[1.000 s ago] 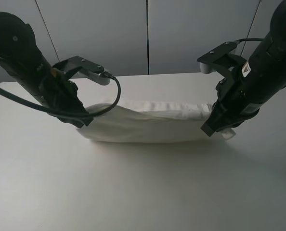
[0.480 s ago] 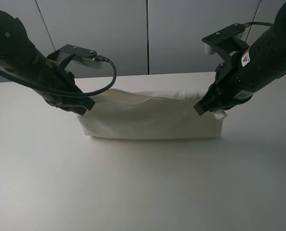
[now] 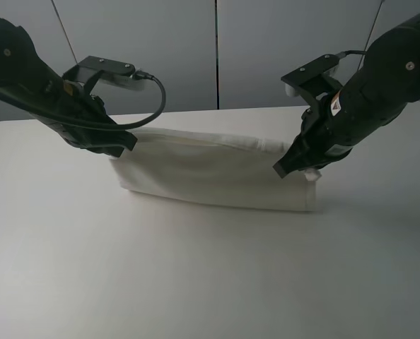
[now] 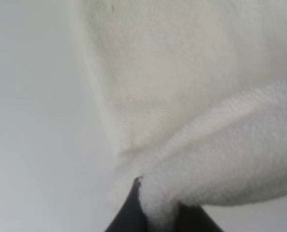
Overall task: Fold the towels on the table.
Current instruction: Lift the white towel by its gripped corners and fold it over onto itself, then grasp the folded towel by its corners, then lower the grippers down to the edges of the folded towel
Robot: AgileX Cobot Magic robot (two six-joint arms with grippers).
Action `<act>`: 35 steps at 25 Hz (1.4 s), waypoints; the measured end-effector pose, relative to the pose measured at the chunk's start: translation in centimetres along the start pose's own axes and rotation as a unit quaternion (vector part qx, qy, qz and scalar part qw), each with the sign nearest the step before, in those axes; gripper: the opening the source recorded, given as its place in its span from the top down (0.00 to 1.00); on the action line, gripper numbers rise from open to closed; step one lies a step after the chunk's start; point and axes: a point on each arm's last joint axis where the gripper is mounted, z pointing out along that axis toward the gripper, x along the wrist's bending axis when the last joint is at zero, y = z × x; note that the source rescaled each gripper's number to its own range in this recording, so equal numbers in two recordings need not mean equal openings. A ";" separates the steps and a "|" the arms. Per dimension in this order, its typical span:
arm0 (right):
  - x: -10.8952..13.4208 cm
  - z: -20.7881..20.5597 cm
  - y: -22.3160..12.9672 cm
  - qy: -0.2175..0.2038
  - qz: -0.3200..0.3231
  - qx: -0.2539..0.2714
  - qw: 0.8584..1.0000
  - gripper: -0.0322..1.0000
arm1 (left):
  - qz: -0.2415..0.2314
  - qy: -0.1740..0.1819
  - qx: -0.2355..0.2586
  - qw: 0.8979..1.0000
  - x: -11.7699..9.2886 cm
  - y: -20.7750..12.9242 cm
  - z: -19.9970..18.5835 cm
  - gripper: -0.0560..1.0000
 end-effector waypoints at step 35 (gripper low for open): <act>-1.7 0.0 0.4 -0.076 0.158 -0.029 0.984 0.00 | -0.058 0.033 -0.032 0.997 1.8 0.5 1.7 0.00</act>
